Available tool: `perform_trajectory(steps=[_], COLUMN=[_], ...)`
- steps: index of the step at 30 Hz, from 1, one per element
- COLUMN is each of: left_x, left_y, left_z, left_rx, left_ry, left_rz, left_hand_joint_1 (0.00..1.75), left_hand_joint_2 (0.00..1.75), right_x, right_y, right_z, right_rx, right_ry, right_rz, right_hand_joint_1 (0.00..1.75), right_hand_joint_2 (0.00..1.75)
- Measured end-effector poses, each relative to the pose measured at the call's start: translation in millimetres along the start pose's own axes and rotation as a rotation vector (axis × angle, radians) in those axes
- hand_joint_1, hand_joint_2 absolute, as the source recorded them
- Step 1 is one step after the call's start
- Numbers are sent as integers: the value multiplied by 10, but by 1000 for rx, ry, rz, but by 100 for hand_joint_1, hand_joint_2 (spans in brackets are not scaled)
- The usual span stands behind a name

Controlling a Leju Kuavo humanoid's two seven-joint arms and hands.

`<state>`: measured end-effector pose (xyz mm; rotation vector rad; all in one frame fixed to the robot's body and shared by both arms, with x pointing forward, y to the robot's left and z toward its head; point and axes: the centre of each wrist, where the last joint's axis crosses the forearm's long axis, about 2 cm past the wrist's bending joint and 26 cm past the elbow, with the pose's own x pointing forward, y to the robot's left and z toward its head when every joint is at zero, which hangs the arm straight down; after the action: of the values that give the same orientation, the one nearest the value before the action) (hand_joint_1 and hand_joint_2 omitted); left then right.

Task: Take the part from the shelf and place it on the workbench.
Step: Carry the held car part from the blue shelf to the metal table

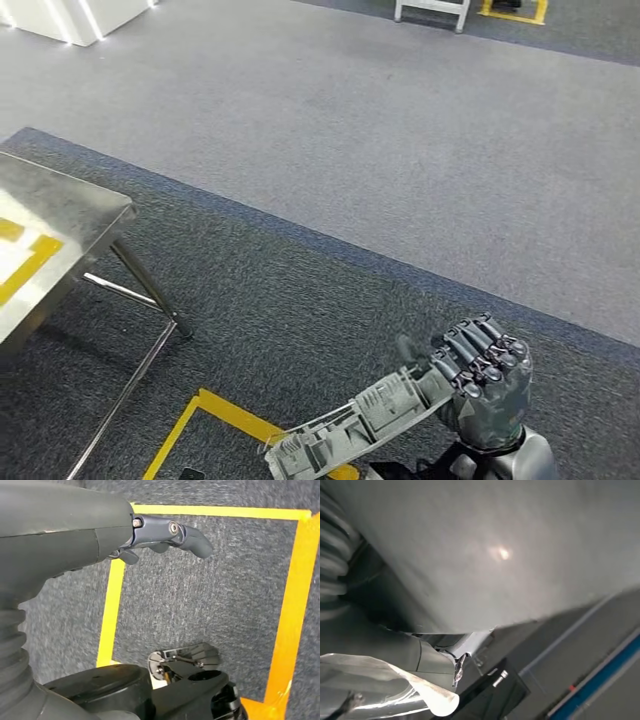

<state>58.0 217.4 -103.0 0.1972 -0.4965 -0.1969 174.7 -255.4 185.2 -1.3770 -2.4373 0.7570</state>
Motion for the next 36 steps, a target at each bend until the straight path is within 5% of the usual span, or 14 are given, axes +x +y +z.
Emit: perform_trajectory(steps=[36], left_x=[-81], left_y=[-5], left_z=[29], left_rx=[33], left_ry=[25], left_rz=[95], left_hand_joint_1=[0], left_hand_joint_2=[175], right_x=[71], right_y=[191], right_z=[-239], right_rx=[-65], right_ry=[-2], right_rz=[-43], right_hand_joint_1=[175], right_hand_joint_2=[175])
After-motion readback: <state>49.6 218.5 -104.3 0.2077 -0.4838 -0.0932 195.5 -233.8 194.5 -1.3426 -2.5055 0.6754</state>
